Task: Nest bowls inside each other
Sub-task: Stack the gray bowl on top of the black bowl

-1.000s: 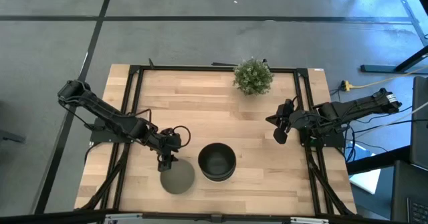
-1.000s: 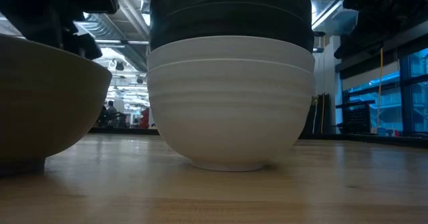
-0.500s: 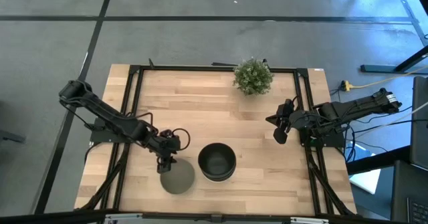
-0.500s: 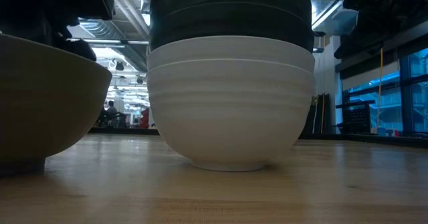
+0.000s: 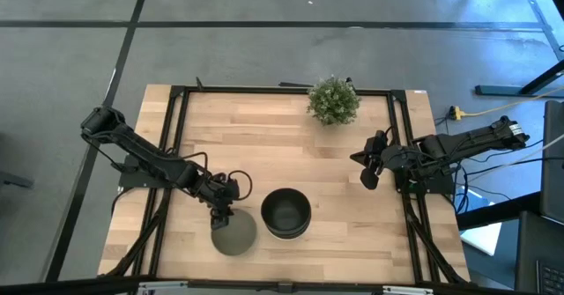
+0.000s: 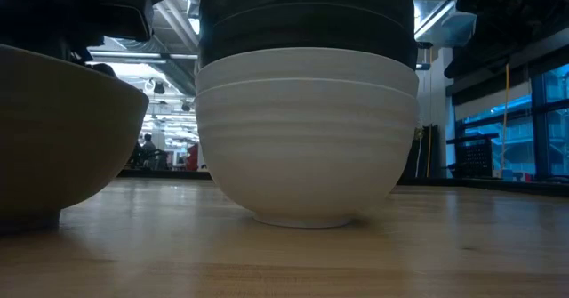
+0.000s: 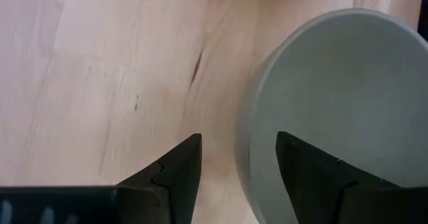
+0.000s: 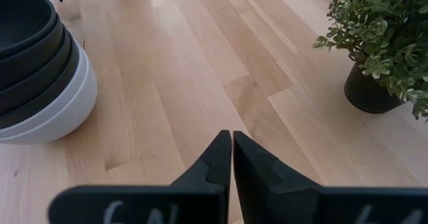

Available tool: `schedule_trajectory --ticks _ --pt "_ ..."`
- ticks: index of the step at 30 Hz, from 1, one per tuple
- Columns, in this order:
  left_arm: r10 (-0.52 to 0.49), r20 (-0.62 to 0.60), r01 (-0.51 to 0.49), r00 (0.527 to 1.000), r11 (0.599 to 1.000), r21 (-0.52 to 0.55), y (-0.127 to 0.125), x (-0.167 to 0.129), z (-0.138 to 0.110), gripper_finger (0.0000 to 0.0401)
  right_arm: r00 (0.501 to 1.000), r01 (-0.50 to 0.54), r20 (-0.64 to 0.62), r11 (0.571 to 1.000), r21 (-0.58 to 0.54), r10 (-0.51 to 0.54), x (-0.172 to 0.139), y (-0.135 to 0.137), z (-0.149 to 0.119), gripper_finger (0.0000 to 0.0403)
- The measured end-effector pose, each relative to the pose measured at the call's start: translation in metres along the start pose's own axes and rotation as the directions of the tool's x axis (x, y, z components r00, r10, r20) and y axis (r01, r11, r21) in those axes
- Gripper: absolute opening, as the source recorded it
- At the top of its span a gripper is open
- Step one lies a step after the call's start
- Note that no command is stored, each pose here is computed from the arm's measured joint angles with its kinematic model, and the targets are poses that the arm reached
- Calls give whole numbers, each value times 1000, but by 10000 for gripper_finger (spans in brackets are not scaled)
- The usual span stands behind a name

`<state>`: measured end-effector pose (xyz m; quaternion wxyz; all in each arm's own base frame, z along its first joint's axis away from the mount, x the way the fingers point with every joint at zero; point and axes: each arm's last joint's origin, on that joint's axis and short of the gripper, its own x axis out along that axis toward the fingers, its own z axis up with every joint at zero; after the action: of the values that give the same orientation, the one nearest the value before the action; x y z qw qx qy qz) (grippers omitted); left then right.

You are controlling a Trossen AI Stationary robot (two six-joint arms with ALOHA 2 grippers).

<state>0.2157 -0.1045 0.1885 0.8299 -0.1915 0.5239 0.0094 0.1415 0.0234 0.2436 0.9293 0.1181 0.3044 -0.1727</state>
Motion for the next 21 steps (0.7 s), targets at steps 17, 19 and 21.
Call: schedule_trajectory --ticks 17,19,21 --pt "28 -16 -28 999 1000 -9 2 0 -2 166 1000 1 1 1000 0 -1 0 0 0 19" --pt "31 -20 -31 999 999 -9 3 0 -2 158 1000 1 1 1000 0 -1 0 0 0 19" --pt "31 -20 -31 999 999 -9 2 0 -2 148 1000 1 1 1000 1 -1 0 0 0 19"
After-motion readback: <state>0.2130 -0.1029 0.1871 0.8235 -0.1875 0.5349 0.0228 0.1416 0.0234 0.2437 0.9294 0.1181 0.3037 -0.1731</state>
